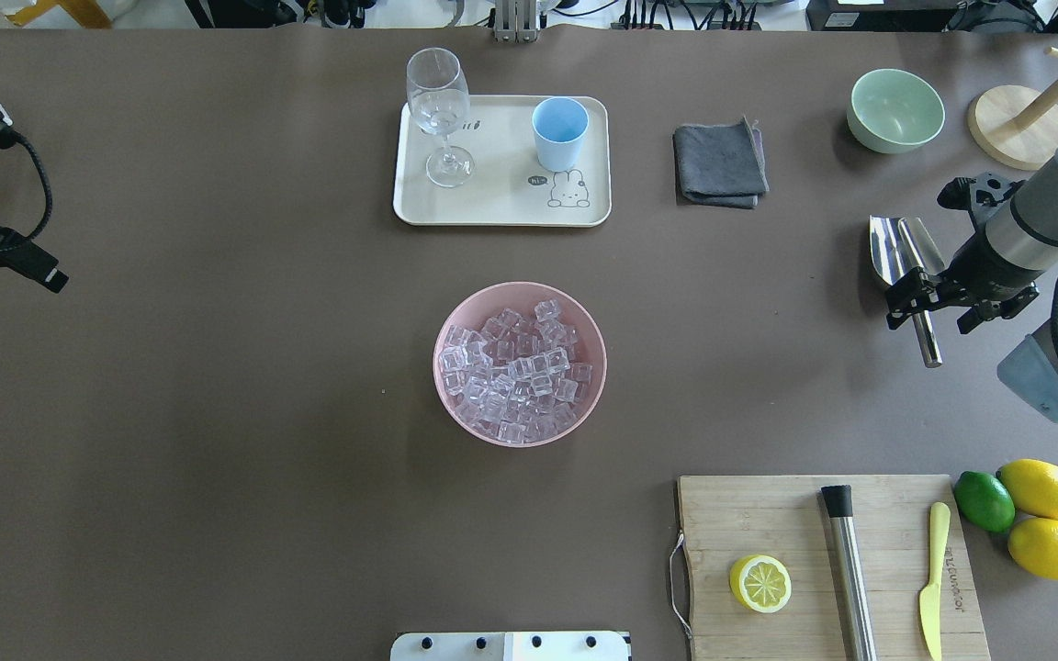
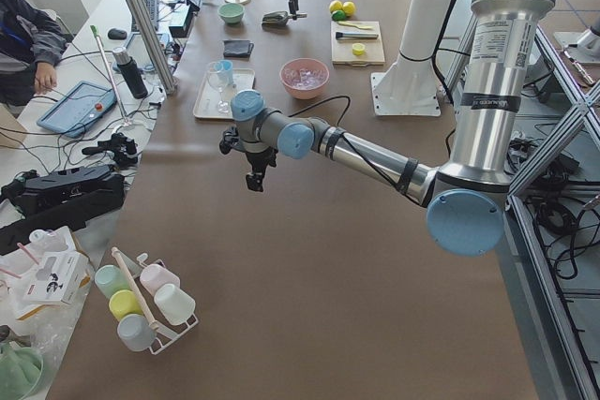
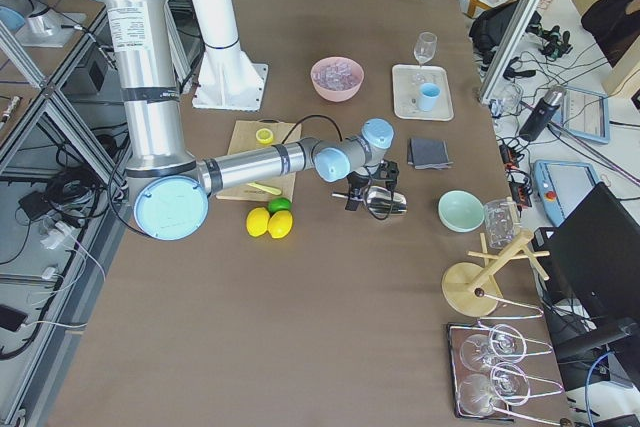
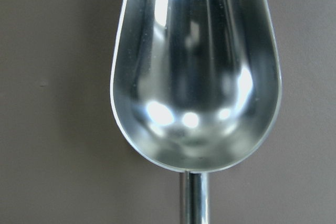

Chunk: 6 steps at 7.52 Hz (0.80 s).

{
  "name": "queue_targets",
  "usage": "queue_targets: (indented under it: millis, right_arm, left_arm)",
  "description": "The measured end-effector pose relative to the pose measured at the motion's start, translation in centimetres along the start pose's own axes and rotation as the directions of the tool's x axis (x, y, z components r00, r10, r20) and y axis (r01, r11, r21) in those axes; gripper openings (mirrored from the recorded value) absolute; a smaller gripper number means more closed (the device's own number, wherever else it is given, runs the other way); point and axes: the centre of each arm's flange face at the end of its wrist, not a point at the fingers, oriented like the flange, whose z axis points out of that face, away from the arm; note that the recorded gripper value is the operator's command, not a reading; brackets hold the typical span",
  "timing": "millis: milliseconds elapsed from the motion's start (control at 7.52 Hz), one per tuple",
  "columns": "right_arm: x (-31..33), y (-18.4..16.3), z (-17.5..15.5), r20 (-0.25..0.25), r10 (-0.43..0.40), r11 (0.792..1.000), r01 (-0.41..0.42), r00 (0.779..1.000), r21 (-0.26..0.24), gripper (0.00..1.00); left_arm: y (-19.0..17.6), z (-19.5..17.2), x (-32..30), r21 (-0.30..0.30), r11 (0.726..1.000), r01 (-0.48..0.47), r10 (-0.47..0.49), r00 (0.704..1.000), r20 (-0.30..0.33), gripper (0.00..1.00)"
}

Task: Put ice in cup with scoop
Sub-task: 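Grasp and lift the metal scoop with the right gripper while the left arm reaches out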

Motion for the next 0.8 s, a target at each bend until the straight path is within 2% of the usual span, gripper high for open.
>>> queue_targets:
  millis: [133, 399, 532, 798]
  right_arm:
    - [0.1, -0.1, 0.3, -0.001, 0.002, 1.000, -0.002, 1.000, -0.003, 0.78]
    - [0.3, 0.0, 0.6, -0.002, 0.005, 1.000, -0.005, 1.000, -0.011, 0.78]
    - [0.3, 0.0, 0.8, -0.003, 0.007, 1.000, -0.007, 1.000, -0.015, 0.69]
    - [0.4, 0.1, 1.1, -0.005, 0.009, 1.000, -0.009, 1.000, -0.020, 0.23]
  left_arm:
    - [-0.8, 0.5, 2.8, 0.000, 0.999, -0.051, 0.051, 0.999, -0.011, 0.98]
    - [-1.4, 1.2, 5.8, 0.013, 0.992, -0.125, 0.125, 0.992, -0.034, 0.98]
    - [-1.3, 1.9, 7.3, 0.030, 0.984, -0.176, 0.177, 0.983, -0.053, 0.98]
    - [-0.9, 4.1, 11.9, 0.061, 0.954, -0.293, 0.298, 0.950, -0.098, 0.98]
